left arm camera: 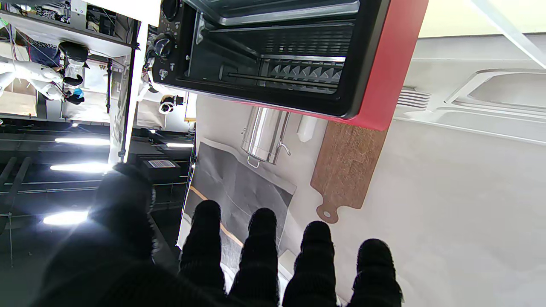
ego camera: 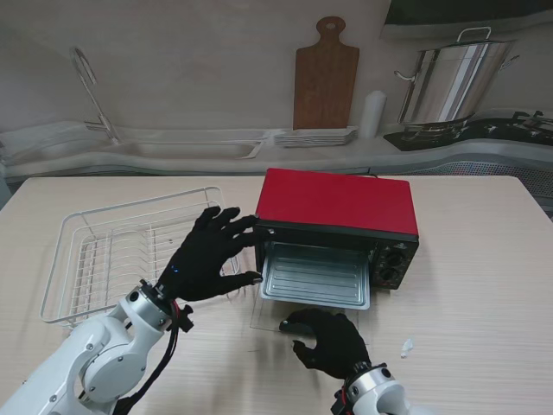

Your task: Slide the trays into the oven

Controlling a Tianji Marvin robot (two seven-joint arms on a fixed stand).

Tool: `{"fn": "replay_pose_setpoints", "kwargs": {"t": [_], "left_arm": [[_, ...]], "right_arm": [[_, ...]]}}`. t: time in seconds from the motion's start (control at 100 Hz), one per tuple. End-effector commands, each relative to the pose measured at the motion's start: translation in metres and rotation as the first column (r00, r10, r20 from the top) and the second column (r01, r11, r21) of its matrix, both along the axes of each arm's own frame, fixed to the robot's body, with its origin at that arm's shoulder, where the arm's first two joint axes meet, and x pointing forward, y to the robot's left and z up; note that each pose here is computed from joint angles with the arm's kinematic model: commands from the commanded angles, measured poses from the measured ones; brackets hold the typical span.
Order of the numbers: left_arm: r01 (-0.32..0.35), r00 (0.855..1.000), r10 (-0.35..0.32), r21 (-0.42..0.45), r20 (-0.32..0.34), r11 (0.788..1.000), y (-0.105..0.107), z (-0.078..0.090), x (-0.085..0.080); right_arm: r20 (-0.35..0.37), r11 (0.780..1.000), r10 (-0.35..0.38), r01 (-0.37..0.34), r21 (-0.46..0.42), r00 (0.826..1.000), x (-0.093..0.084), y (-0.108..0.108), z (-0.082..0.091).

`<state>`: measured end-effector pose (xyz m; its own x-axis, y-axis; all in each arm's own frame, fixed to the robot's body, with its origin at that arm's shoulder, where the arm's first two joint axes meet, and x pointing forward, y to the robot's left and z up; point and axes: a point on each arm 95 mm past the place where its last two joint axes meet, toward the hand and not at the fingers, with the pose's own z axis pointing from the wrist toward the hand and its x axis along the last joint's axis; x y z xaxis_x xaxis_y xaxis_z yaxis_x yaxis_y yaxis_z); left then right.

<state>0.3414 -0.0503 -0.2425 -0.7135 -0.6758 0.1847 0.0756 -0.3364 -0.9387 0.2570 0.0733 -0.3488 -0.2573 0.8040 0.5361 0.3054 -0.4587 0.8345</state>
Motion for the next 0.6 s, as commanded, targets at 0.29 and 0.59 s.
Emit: {"fn": "replay_pose_setpoints", "kwargs": {"t": [0.29,0.59], "left_arm": [[0.001,1.0,-0.001,0.005,-0.002,1.0,-0.001,0.001,-0.003],[-0.004,1.0,0.004,0.008,-0.006,1.0,0.001,0.0,-0.005]], "right_arm": [[-0.053,0.997,-0.008,0.003,-0.081,0.999,0.012,0.009,-0.02],[-0.051,0.996,-0.028,0.024,-0.084,0.998,0.019,0.011,-0.022]]}}
